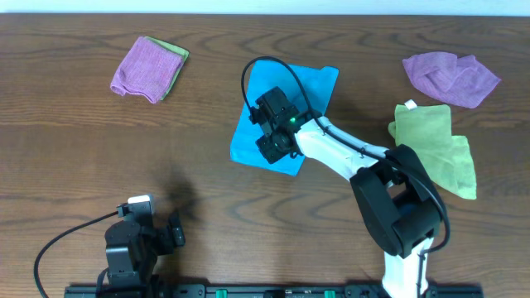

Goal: Fold the cloth

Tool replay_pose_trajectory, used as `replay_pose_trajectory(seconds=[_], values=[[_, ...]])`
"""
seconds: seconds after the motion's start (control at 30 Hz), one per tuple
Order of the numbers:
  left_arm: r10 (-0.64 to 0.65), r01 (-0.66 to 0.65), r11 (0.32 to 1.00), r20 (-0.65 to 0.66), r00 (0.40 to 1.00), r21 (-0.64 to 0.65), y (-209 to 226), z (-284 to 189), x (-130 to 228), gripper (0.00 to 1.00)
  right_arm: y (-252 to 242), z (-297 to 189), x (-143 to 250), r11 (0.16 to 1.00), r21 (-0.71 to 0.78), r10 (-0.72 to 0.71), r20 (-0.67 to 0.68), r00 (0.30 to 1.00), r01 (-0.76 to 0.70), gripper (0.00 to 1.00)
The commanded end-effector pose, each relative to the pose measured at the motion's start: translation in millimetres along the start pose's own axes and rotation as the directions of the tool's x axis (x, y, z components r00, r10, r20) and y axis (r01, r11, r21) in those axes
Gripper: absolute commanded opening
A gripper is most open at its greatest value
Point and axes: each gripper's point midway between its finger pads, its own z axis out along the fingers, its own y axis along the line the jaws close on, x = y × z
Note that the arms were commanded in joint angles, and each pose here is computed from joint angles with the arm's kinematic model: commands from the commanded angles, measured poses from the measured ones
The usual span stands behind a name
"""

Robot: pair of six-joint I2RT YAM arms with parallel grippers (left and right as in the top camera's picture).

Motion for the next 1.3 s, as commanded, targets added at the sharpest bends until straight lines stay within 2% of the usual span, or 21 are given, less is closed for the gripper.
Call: replay_pose_trajectory(seconds=[0.0, 0.03, 0.23, 0.37, 0.4, 0.43, 0.53, 0.6, 0.73, 0.83, 0.87, 1.27], values=[[0.021, -0.021, 1.0, -0.031, 0.999, -0.006, 1.8, 4.2, 10.7, 0.95, 1.3, 2.7, -5.5, 1.0, -0.015, 0.009, 0.012, 1.0, -0.008, 0.04], [0.021, -0.021, 1.0, -0.031, 0.999, -0.006, 1.8, 4.2, 10.7, 0.95, 1.4, 2.7, -6.2, 1.0, -0.015, 0.008, 0.014, 1.0, -0.008, 0.01], [0.021, -0.021, 1.0, -0.031, 0.999, -0.006, 1.8, 4.2, 10.7, 0.95, 1.6, -1.7, -7.2, 1.0, -0.015, 0.008, 0.019, 1.0, -0.008, 0.02], [0.021, -0.021, 1.0, -0.031, 0.999, -0.006, 1.8, 4.2, 10.7, 0.95, 2.3, -11.0, -11.9, 1.0, -0.015, 0.007, 0.038, 0.999, -0.006, 0.12], [0.021, -0.021, 1.0, -0.031, 0.999, -0.006, 1.8, 4.2, 10.7, 0.95, 2.3, -13.0, -12.8, 1.0, -0.015, 0.006, 0.042, 0.999, -0.006, 0.18], [0.021, -0.021, 1.0, -0.031, 0.999, -0.006, 1.8, 4.2, 10.7, 0.95, 2.5, -15.4, -13.8, 1.0, -0.015, 0.006, 0.047, 0.999, -0.005, 0.18], [0.021, -0.021, 1.0, -0.031, 0.999, -0.006, 1.8, 4.2, 10.7, 0.95, 2.5, -15.4, -11.9, 1.0, -0.015, 0.006, 0.039, 0.999, -0.006, 0.06], [0.021, -0.021, 1.0, -0.031, 0.999, -0.006, 1.8, 4.2, 10.7, 0.95, 2.6, -15.3, -9.9, 1.0, -0.015, 0.007, 0.031, 0.999, -0.007, 0.01], [0.021, -0.021, 1.0, -0.031, 0.999, -0.006, 1.8, 4.2, 10.7, 0.95, 2.5, -16.4, -9.2, 1.0, -0.015, 0.007, 0.029, 1.0, -0.007, 0.01], [0.021, -0.021, 1.0, -0.031, 0.999, -0.006, 1.8, 4.2, 10.7, 0.95, 2.9, -17.8, -10.4, 1.0, -0.015, 0.002, 0.033, 0.999, -0.002, 0.18], [0.021, -0.021, 1.0, -0.031, 0.999, -0.006, 1.8, 4.2, 10.7, 0.95, 2.6, -17.8, -10.4, 1.0, -0.015, 0.003, 0.033, 0.999, -0.002, 0.2], [0.021, -0.021, 1.0, -0.031, 0.999, -0.006, 1.8, 4.2, 10.7, 0.95, 2.7, -17.8, -10.4, 1.0, -0.015, -0.004, 0.033, 0.999, 0.004, 0.19]])
